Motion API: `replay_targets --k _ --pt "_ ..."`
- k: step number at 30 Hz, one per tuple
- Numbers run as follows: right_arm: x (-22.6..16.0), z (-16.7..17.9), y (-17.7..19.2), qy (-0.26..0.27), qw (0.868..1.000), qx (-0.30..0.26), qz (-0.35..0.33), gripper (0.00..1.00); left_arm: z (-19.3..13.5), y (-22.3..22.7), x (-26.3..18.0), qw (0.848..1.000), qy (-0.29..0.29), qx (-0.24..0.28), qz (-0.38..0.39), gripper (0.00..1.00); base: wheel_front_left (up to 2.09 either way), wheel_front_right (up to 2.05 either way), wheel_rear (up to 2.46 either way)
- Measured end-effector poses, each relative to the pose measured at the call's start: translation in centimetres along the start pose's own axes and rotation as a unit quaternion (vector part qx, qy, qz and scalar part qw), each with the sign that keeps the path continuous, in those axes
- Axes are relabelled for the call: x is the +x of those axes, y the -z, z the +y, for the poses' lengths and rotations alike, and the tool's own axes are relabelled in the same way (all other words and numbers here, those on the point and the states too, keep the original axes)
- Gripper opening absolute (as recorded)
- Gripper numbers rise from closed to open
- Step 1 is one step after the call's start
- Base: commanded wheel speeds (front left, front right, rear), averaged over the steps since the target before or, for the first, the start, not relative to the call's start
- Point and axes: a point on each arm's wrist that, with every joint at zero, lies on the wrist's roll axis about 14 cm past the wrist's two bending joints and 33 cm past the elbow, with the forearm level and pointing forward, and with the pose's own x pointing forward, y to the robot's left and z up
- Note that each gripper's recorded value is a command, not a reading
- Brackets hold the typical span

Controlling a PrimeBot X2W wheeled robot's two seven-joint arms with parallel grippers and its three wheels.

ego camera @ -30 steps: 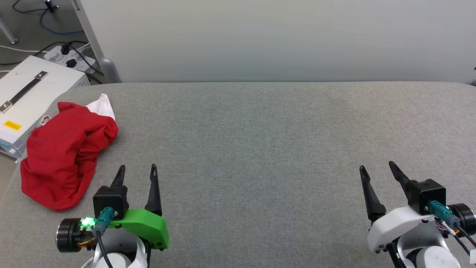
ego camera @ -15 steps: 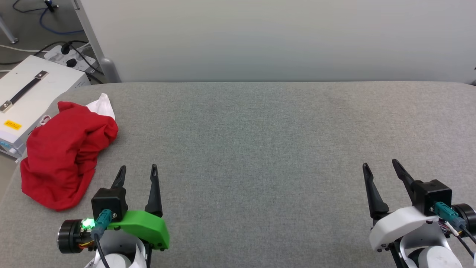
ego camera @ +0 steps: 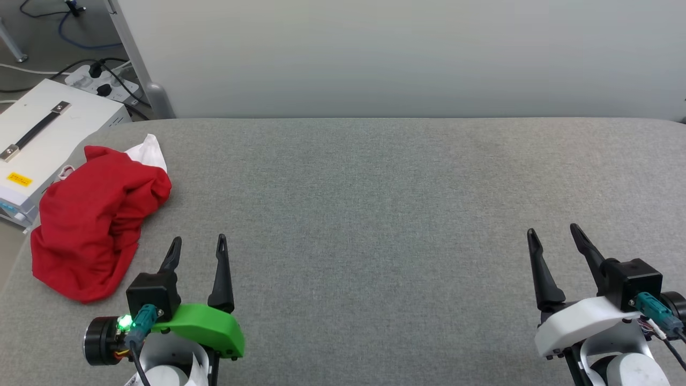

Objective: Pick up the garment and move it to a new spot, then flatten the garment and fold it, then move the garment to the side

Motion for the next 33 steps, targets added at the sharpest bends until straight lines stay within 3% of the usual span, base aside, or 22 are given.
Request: replay_targets --k 33 --pt "-0.3 -0.3 0.0 0.005 1.000 0.004 -0.019 1.00 -0.8 1.5 -0.3 0.999 0.015 -0.032 0.004 1.00 0.00 0.00 0.00"
